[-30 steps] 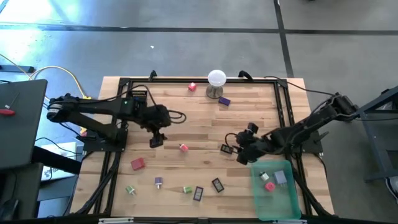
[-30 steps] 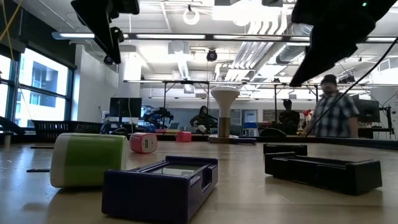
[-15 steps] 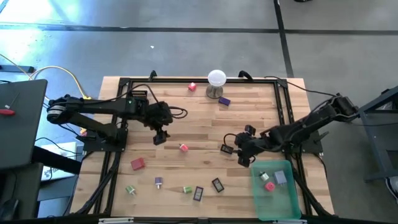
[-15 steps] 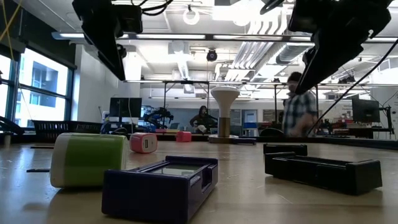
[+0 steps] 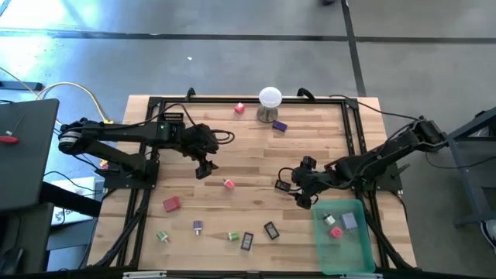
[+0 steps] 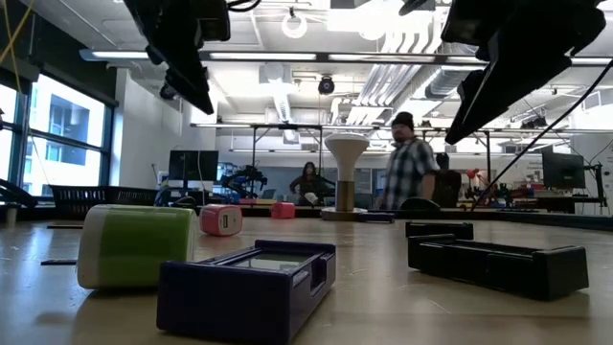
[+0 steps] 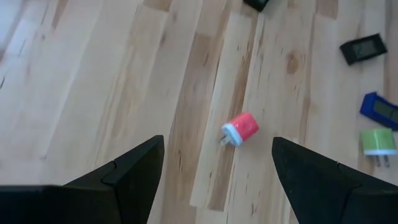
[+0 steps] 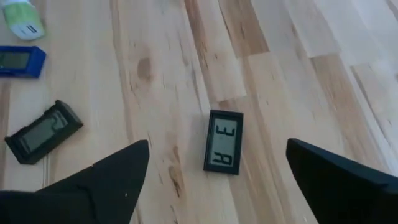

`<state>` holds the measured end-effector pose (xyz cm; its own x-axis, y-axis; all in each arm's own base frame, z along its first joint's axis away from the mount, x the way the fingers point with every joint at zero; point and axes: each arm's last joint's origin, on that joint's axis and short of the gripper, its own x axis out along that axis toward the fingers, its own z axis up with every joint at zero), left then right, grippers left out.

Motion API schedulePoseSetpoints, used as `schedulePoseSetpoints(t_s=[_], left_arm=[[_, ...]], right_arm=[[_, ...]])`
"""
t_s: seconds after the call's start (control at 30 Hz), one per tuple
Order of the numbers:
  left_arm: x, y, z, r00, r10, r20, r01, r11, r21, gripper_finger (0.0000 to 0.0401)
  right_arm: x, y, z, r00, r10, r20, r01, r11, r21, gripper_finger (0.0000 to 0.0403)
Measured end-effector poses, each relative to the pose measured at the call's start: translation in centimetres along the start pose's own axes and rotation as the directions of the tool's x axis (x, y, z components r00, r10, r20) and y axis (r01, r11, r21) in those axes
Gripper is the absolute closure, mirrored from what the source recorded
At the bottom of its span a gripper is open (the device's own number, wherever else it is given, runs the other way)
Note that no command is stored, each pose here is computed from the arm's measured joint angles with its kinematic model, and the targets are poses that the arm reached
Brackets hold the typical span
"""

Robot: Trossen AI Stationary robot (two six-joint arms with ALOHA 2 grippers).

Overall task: Pick & Place Office items
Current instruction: Put the black digital clock into the black bin

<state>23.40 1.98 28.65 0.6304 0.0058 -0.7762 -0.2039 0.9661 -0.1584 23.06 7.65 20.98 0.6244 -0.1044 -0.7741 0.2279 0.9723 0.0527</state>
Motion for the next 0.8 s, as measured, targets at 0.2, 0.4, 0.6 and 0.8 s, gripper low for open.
schedulePoseSetpoints(t_s=[0.2, 0.4, 0.6, 0.8], left_arm=[[0.2, -0.1, 0.4, 0.998, -0.013, 0.066, 0.012, 1.000, 0.017, 0.0110], [1.3, 0.1, -0.1, 0.995, -0.019, 0.096, 0.017, 1.000, 0.025, 0.0110], [1.8, 0.1, -0.2, 0.991, -0.026, 0.129, 0.023, 0.999, 0.028, 0.0110], [1.8, -0.6, 0.1, 0.982, -0.056, 0.178, 0.047, 0.997, 0.052, 0.0110]], right_arm=[[1.4, -0.1, -1.0, 0.993, -0.063, -0.104, 0.058, 0.997, -0.054, 0.0023], [4.1, 0.2, -2.4, 0.980, -0.136, -0.146, 0.119, 0.986, -0.117, 0.0023], [6.0, 0.7, -2.8, 0.976, -0.141, -0.164, 0.121, 0.984, -0.128, 0.0023], [7.0, 0.7, -3.1, 0.973, -0.130, -0.191, 0.108, 0.987, -0.122, 0.0023]])
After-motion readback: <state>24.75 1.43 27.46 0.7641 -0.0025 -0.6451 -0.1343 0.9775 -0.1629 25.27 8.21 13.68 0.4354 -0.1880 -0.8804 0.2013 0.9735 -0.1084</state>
